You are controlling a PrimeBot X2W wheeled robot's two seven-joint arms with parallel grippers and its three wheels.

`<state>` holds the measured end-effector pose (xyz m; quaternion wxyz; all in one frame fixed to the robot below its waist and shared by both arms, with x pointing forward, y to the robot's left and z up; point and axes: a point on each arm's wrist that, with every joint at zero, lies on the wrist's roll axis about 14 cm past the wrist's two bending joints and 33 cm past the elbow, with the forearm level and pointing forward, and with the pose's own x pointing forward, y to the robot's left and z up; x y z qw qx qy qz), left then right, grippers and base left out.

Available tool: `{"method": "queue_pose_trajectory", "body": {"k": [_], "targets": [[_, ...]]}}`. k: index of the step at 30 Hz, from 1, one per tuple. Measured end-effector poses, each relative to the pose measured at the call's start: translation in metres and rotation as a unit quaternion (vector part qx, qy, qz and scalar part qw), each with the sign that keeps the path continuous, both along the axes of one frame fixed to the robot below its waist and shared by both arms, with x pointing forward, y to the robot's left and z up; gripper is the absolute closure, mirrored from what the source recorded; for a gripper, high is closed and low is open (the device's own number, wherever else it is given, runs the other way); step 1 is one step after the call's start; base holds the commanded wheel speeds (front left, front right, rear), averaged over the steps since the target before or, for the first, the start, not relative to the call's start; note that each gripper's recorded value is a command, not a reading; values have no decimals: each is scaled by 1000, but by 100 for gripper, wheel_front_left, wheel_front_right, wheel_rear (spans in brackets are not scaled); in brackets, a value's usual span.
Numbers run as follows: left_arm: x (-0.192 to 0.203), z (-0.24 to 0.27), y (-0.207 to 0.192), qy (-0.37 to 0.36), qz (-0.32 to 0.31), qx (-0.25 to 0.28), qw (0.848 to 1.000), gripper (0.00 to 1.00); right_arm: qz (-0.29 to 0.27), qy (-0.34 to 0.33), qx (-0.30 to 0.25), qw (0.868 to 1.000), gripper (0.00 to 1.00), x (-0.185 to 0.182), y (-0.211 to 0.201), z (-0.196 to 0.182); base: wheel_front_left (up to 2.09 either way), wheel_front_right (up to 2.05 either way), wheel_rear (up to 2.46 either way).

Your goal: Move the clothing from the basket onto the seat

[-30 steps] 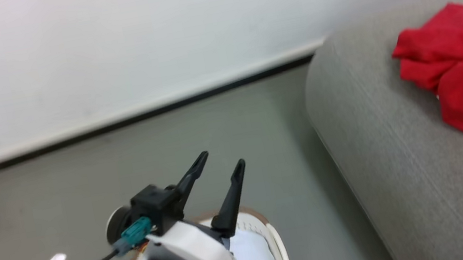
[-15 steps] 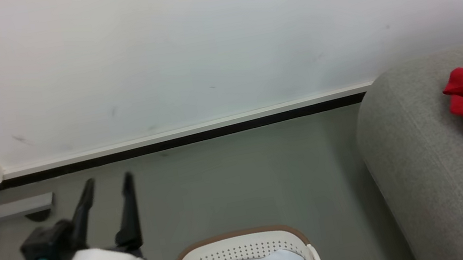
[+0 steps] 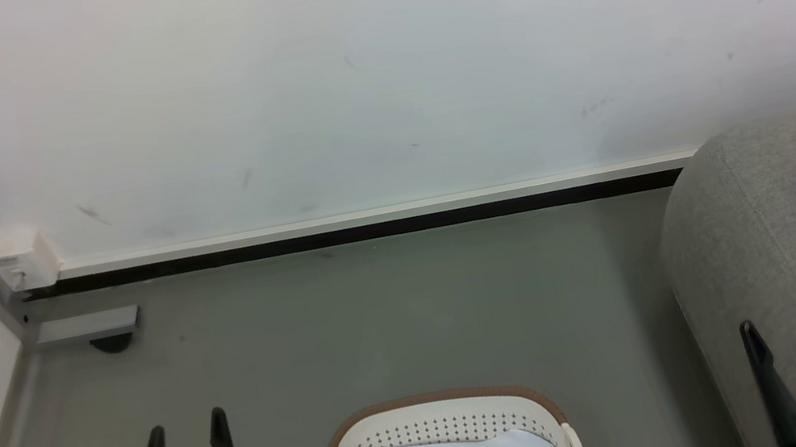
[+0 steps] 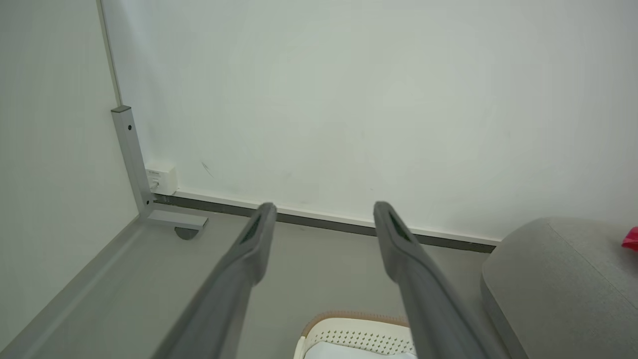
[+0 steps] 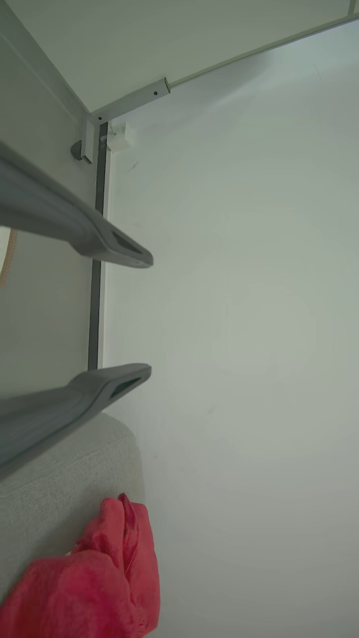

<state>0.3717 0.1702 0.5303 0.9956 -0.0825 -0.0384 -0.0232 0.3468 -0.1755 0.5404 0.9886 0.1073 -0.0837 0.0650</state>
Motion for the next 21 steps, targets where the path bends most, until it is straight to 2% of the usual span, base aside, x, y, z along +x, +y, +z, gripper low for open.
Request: {"method": "queue_pose_trajectory", "body": {"k": [6,20,21], "targets": [[-5,-3,1,-9,7,-3,1000,0,4,11,2,1000,0,-2,10,-11,0,0,0],[-5,-11,3,-9,9,-11,1000,0,7,1,7,1000,0,1,14,-6,0,0,0],[-5,-14,2,-5,8,-12,1000,100,7,4,7,1000,100,1,15,-8,0,0,0]]}}
